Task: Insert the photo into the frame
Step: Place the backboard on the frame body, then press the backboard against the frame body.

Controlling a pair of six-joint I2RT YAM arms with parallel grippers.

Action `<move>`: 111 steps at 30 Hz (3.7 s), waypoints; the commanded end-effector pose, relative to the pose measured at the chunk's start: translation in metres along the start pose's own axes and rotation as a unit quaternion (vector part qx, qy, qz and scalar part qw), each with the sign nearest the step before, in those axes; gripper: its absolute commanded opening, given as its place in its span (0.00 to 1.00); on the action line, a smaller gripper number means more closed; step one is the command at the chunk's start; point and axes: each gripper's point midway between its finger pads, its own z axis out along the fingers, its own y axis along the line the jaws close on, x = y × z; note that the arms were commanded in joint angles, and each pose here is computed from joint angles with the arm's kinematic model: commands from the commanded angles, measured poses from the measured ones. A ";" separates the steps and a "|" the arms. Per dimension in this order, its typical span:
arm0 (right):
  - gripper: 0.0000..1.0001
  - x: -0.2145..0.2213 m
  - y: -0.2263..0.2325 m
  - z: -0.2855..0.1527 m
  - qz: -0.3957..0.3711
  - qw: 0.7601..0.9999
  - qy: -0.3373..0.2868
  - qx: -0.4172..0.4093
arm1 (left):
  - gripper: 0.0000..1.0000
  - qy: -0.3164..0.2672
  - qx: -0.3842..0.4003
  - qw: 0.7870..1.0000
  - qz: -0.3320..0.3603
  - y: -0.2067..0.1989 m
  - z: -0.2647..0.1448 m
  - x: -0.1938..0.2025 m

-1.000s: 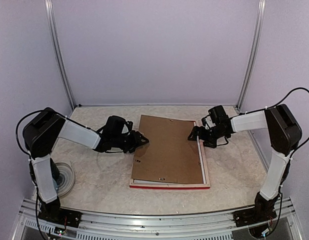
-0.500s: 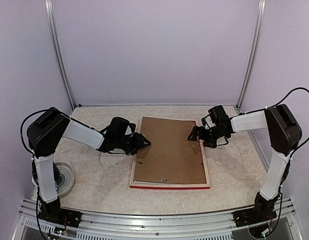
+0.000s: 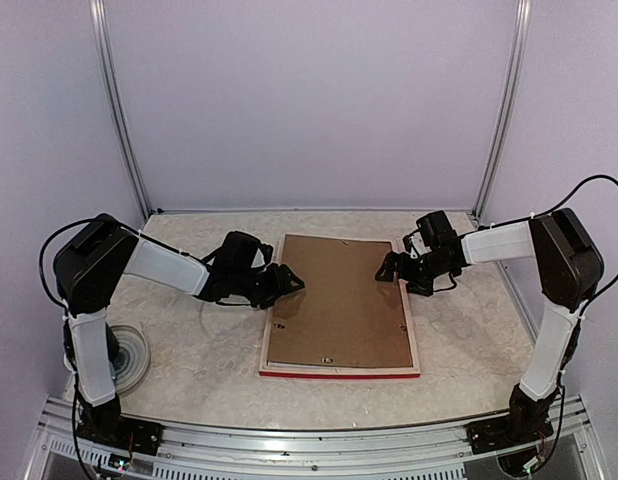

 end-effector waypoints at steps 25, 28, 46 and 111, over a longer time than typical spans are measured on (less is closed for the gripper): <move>0.99 -0.004 0.004 -0.002 -0.010 1.000 -0.003 0.007 | 0.70 -0.016 -0.051 0.996 0.064 -0.019 -0.010 -0.014; 0.99 -0.003 0.003 -0.001 -0.010 1.000 -0.003 0.008 | 0.70 -0.013 -0.050 0.996 0.071 -0.022 -0.008 -0.012; 0.99 -0.002 0.002 0.001 -0.008 1.000 -0.003 0.009 | 0.70 -0.057 -0.147 0.976 0.149 -0.029 -0.026 -0.031; 0.99 -0.019 -0.036 -0.009 -0.104 0.958 -0.040 0.266 | 0.66 -0.085 -0.354 0.889 0.277 0.000 -0.010 -0.053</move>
